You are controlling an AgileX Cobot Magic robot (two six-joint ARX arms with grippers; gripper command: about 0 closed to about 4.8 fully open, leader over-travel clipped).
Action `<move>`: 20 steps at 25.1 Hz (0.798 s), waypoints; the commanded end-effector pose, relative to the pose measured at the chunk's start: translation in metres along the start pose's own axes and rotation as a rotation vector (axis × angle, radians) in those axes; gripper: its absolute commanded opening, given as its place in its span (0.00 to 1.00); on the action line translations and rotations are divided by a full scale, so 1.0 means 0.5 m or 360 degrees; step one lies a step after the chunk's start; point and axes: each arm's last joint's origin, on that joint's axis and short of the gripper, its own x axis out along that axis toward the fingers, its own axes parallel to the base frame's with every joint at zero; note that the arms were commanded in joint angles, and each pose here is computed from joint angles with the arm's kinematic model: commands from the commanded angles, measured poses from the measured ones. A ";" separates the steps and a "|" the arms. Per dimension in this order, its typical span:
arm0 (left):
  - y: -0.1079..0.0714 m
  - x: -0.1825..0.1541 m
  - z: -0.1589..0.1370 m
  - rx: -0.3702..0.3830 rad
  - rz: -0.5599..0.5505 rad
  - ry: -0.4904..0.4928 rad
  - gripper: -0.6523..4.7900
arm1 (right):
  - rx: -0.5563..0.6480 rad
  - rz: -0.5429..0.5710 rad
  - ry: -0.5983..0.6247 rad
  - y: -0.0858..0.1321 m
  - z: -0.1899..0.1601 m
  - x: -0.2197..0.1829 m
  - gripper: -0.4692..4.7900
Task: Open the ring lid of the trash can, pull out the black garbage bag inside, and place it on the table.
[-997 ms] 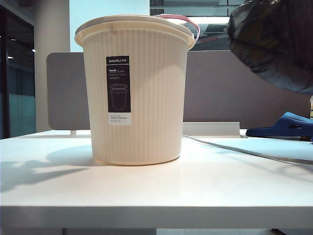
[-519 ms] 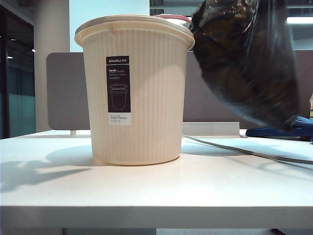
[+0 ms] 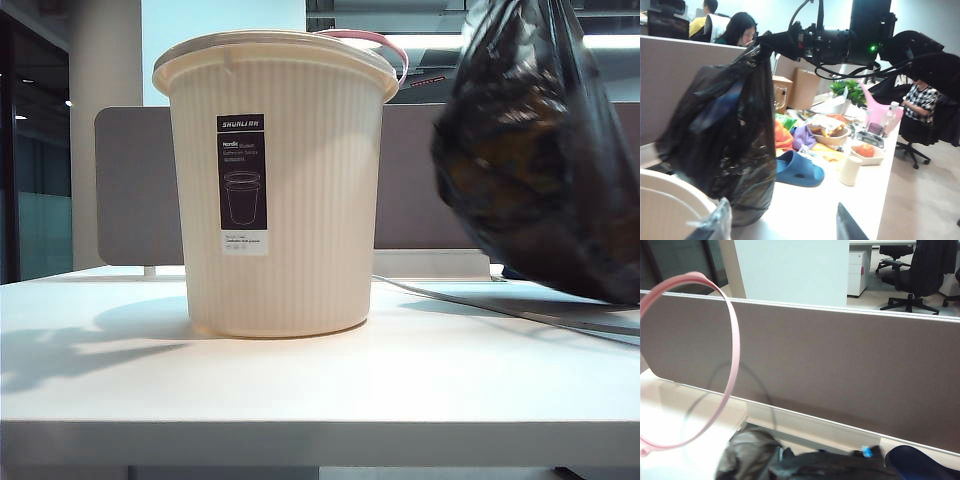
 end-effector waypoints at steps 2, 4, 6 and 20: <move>0.001 0.001 0.003 0.0046 0.0033 -0.0017 0.61 | -0.0086 0.0008 -0.0044 0.002 -0.001 0.001 0.09; 0.002 0.002 0.002 0.0046 0.0044 -0.0016 0.61 | -0.0085 0.0007 -0.0023 0.000 -0.009 0.005 0.09; 0.006 0.005 -0.002 0.0061 0.0046 -0.0006 0.61 | -0.0086 0.0007 0.0002 -0.002 -0.019 0.010 0.09; 0.014 0.012 -0.011 0.0056 0.0052 0.0019 0.61 | -0.0048 0.0006 0.0151 -0.020 -0.104 0.041 0.09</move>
